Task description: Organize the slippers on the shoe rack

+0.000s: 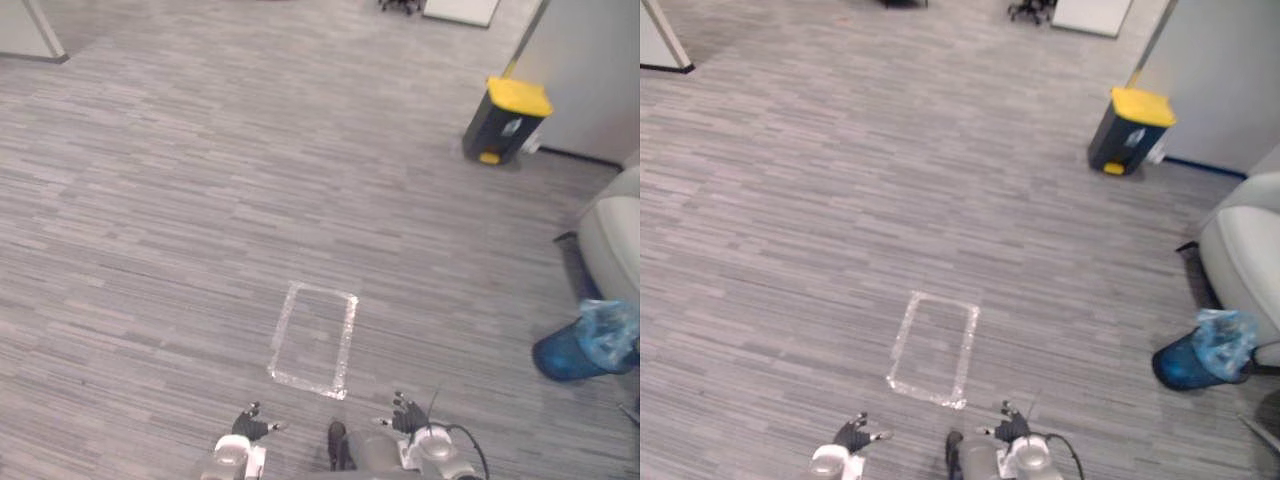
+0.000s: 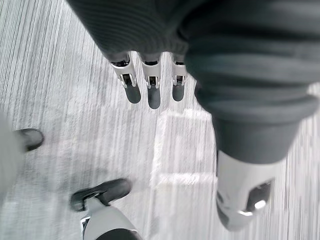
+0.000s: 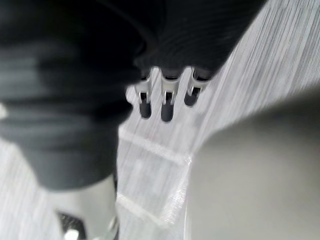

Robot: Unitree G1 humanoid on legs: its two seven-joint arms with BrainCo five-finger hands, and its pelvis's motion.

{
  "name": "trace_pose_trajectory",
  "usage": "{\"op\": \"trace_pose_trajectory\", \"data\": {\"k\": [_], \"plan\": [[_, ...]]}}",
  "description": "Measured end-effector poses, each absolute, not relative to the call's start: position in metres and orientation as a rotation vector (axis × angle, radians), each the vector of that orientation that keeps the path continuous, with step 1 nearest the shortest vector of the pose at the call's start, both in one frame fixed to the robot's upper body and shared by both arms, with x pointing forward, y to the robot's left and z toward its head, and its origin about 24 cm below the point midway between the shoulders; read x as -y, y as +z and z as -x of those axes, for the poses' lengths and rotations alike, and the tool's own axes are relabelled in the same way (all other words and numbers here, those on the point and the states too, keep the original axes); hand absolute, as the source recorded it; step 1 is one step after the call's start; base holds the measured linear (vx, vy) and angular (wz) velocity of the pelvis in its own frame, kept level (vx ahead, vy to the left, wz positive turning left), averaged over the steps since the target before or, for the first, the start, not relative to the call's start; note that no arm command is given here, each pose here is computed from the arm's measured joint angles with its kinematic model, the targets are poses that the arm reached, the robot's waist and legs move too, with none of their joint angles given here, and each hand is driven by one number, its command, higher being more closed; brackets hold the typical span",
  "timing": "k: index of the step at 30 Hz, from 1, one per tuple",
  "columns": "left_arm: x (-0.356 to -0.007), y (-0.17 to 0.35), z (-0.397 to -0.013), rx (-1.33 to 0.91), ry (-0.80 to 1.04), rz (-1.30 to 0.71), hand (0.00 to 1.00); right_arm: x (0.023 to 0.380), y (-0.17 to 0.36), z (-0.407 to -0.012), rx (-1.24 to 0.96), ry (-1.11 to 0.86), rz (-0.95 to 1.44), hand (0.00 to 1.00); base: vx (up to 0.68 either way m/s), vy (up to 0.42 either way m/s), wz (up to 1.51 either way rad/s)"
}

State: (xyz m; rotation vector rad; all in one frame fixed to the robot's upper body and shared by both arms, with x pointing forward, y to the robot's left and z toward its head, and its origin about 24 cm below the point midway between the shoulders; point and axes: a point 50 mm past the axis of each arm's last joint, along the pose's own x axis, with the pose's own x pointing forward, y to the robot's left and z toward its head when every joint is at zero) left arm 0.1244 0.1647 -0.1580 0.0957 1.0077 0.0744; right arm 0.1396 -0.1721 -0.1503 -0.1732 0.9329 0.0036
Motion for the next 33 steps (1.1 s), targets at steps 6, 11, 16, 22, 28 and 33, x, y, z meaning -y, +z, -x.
{"op": "trace_pose_trajectory", "data": {"k": [6,11,16,22,28,33], "plan": [[-0.168,-0.153,-0.131,-0.962,0.103,-0.080,0.00,0.163,-0.152,-0.139,-0.946,0.000,0.136,0.00,0.51,0.075,-0.61],[-0.164,-0.153,-0.134,-0.960,0.062,-0.107,0.00,0.169,-0.152,-0.141,-0.960,0.013,0.186,0.00,0.46,0.327,-1.01],[-0.187,-0.156,-0.125,-1.009,0.086,-0.170,0.00,0.156,-0.154,-0.140,-0.966,0.034,0.155,0.00,0.36,0.260,-1.06],[-0.189,-0.156,-0.128,-1.018,0.056,-0.206,0.00,0.156,-0.151,-0.145,-0.951,0.034,0.152,0.00,0.23,0.059,-0.88],[-0.170,-0.162,-0.116,-1.059,0.028,-0.154,0.00,0.176,-0.152,-0.140,-0.966,-0.030,0.166,0.00,0.24,-0.074,-0.33],[-0.168,-0.160,-0.117,-1.033,0.111,-0.059,0.00,0.184,-0.156,-0.125,-1.001,-0.076,0.143,0.00,0.26,-0.116,-0.65]]}}
